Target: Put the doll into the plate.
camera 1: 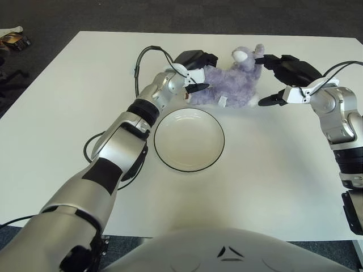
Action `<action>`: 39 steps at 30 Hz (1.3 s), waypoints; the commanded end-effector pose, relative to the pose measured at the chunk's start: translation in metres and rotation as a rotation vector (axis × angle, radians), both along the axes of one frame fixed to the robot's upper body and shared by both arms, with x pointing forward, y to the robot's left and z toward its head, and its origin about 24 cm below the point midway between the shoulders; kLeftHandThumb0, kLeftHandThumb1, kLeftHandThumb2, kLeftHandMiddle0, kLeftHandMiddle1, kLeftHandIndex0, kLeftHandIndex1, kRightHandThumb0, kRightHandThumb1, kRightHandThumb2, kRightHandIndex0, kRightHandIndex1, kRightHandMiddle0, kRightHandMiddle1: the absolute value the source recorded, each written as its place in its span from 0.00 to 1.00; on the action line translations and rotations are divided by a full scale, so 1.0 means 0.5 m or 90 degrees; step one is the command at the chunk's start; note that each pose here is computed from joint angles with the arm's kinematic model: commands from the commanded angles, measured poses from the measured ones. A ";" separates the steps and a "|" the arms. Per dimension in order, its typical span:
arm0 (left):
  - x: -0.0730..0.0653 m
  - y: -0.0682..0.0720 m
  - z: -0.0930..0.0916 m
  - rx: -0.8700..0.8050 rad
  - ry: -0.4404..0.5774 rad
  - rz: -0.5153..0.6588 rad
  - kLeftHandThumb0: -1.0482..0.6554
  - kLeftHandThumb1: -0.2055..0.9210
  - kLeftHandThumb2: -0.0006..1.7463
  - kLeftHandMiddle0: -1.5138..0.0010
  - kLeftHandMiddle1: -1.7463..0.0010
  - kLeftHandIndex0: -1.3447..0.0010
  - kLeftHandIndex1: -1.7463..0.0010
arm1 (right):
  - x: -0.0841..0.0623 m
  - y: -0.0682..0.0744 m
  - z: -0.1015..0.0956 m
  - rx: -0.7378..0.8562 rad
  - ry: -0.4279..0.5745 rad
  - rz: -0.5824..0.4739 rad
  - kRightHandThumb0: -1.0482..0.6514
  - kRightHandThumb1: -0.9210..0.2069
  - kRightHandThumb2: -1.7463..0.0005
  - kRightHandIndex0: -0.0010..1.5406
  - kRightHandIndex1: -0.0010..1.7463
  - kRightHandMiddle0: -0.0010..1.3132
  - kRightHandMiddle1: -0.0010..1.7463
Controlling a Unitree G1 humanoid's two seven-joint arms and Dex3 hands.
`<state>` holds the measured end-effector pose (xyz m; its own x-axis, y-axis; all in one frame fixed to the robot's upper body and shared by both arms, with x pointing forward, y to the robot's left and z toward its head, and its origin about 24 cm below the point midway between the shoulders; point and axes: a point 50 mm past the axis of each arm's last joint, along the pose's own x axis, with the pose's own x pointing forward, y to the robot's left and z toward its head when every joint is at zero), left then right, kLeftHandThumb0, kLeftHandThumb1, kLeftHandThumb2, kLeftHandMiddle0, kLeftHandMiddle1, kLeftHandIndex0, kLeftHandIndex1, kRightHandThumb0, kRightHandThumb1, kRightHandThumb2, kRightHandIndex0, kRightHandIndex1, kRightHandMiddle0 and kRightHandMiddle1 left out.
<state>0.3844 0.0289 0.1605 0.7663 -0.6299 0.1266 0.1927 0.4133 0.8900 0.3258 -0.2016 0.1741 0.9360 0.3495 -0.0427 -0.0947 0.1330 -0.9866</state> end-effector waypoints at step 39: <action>-0.009 0.003 0.009 0.048 0.051 -0.055 0.96 0.24 0.93 0.45 0.00 0.19 0.00 | 0.085 0.011 -0.011 -0.127 -0.052 0.048 0.07 0.33 0.71 0.00 0.00 0.00 0.06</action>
